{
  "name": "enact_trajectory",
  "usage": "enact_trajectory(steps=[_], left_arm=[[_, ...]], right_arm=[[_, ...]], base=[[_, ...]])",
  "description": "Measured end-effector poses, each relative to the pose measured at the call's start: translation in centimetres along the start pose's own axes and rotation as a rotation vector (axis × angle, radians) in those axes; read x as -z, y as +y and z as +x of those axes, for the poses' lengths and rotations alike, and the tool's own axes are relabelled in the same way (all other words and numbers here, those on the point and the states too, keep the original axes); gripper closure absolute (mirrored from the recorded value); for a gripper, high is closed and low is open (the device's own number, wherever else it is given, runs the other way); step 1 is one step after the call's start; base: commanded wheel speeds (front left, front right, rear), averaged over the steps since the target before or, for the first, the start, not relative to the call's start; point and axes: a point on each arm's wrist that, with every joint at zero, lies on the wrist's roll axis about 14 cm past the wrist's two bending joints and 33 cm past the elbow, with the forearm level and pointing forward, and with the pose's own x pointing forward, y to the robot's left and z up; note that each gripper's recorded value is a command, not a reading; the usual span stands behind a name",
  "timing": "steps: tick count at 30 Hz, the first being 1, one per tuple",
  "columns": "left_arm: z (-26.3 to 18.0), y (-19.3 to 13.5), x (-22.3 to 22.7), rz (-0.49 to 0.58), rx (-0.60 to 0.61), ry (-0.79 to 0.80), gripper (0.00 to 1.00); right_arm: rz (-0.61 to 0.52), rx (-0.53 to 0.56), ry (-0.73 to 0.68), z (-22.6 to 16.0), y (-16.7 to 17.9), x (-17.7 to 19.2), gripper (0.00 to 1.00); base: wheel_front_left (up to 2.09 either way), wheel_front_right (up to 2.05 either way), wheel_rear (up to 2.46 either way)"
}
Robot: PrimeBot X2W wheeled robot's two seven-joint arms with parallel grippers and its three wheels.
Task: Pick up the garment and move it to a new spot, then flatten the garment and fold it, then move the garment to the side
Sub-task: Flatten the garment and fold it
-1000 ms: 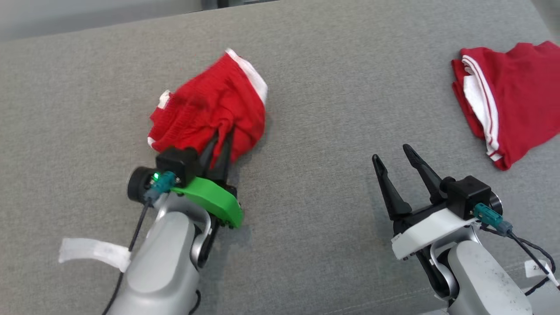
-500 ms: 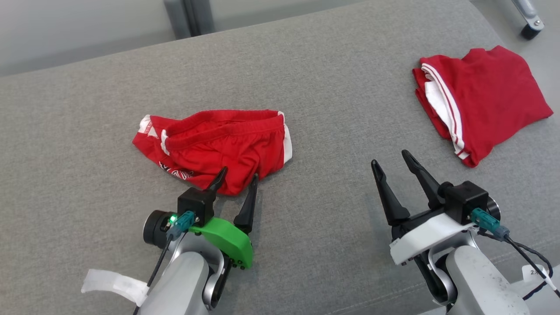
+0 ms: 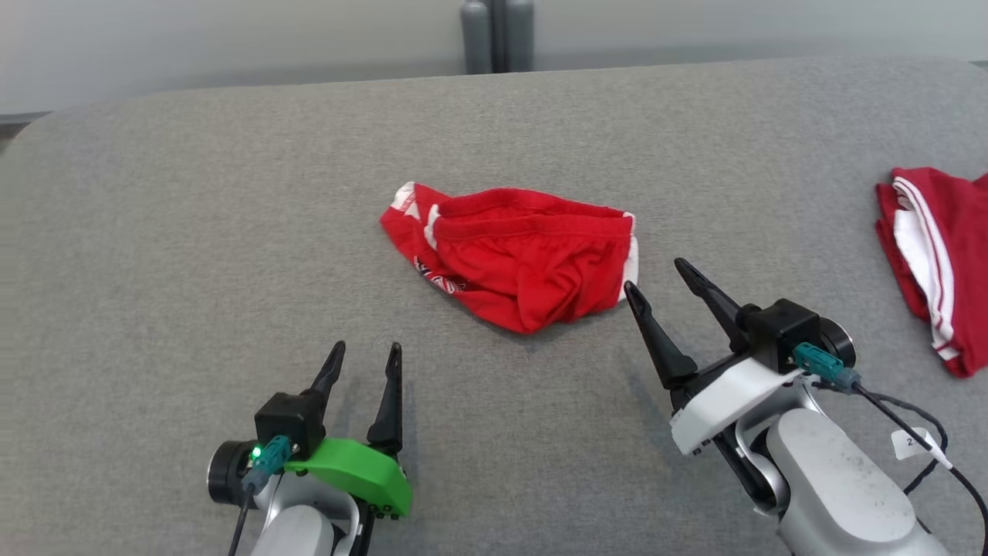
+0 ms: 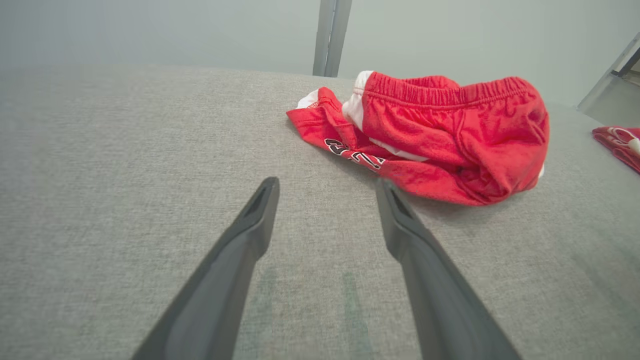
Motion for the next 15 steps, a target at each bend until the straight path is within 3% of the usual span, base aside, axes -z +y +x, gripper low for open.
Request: enact_trajectory(steps=[8, 15], left_arm=[[-4.7, 6.0, -0.2, -0.006, -0.204, -0.022, 0.00], [-7.0, 8.5, -0.6, -0.032, -0.310, -0.046, 0.00]], right_arm=[[-0.080, -0.160, 0.010, 4.7, 3.1, -0.5, 0.00], [-0.208, -0.293, 0.042, 8.9, 5.1, -0.4, 0.00]], base=[[0.00, 0.00, 0.00], [0.00, 0.00, 0.00]])
